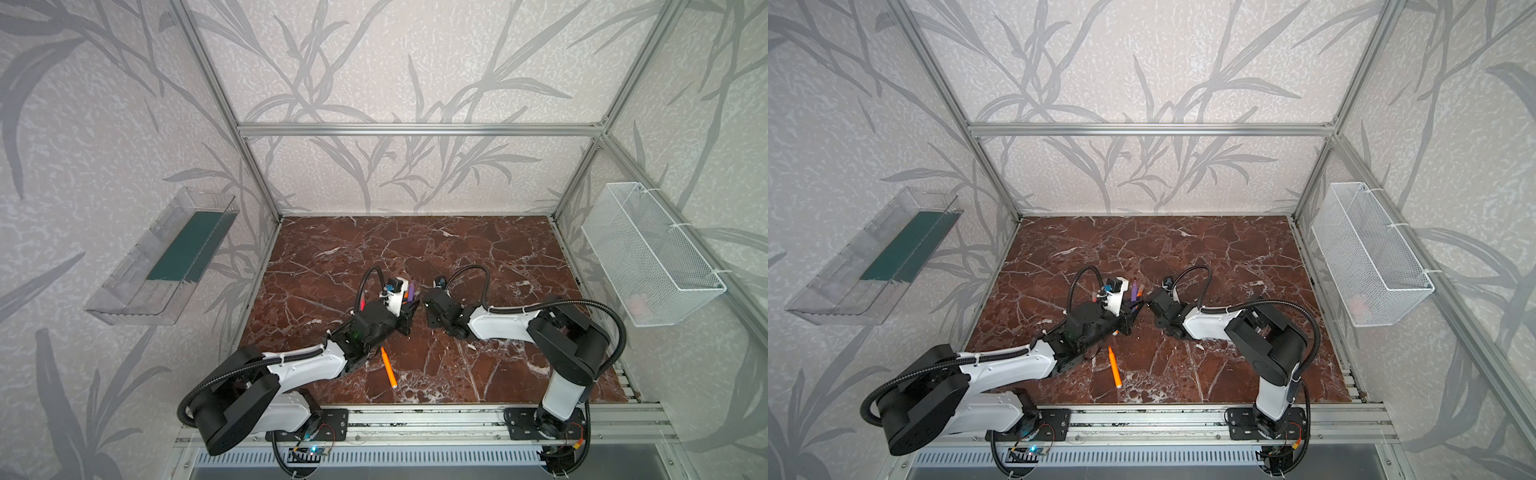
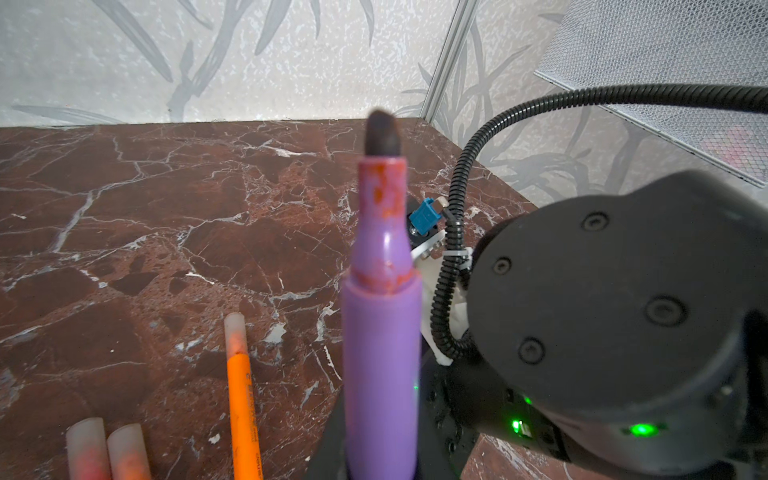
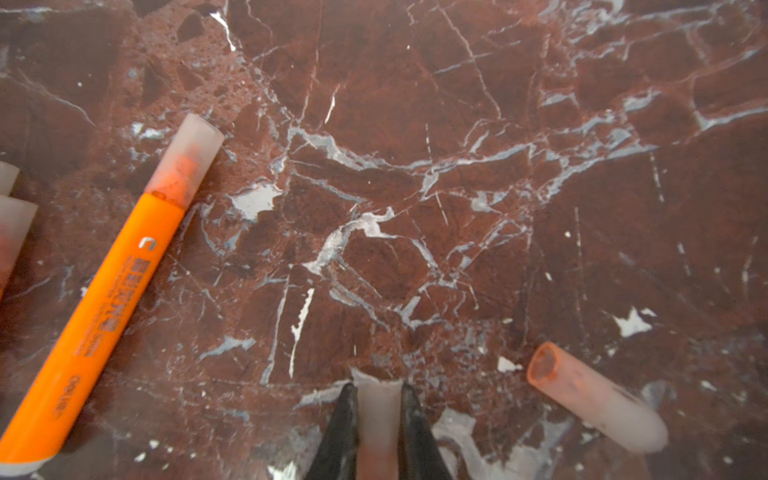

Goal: Insert the pens into the pen caps
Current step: 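Grasp a pale pink cap with the right gripper, then carry the cap to the purple marker tip held by the left gripper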

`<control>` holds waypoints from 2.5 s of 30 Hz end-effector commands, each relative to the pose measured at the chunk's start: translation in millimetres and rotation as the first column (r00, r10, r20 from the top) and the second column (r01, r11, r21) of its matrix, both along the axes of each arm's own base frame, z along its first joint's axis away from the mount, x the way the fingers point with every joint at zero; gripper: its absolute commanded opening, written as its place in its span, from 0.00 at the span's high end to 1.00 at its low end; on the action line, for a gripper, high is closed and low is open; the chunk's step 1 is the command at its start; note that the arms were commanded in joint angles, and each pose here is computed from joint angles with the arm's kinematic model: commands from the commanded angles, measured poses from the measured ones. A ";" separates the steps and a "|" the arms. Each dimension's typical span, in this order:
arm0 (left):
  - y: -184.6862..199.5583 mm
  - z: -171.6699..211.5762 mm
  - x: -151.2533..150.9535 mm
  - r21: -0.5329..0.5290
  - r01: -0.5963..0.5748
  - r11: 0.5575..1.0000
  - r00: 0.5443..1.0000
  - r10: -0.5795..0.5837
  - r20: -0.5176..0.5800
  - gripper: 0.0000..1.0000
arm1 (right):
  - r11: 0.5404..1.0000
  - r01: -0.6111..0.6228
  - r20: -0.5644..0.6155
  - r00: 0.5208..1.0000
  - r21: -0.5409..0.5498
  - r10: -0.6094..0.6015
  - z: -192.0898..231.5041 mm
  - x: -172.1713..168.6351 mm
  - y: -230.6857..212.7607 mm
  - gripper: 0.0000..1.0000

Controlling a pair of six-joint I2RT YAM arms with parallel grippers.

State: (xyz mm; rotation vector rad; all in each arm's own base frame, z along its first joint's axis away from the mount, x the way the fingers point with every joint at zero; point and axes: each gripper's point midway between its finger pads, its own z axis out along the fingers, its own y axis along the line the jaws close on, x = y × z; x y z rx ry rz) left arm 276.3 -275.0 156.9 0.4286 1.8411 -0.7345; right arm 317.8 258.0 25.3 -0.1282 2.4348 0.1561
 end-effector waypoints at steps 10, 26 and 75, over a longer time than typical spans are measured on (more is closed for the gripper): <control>-7.3 16.6 -12.9 -0.065 0.086 0.994 0.995 -0.082 0.059 1.00 | 0.958 -0.056 0.248 0.969 0.280 -0.016 114.1 -26.1 -22.8 0.99; -25.1 32.2 -33.0 -0.159 0.234 0.959 0.971 -0.222 0.091 1.00 | 0.646 -0.484 0.630 0.777 0.591 0.006 266.4 -83.5 -18.3 1.00; -26.3 39.3 -43.5 -0.205 0.283 0.937 0.957 -0.264 0.117 1.00 | 0.588 -0.561 0.671 0.740 0.583 0.040 279.2 -45.6 54.4 1.00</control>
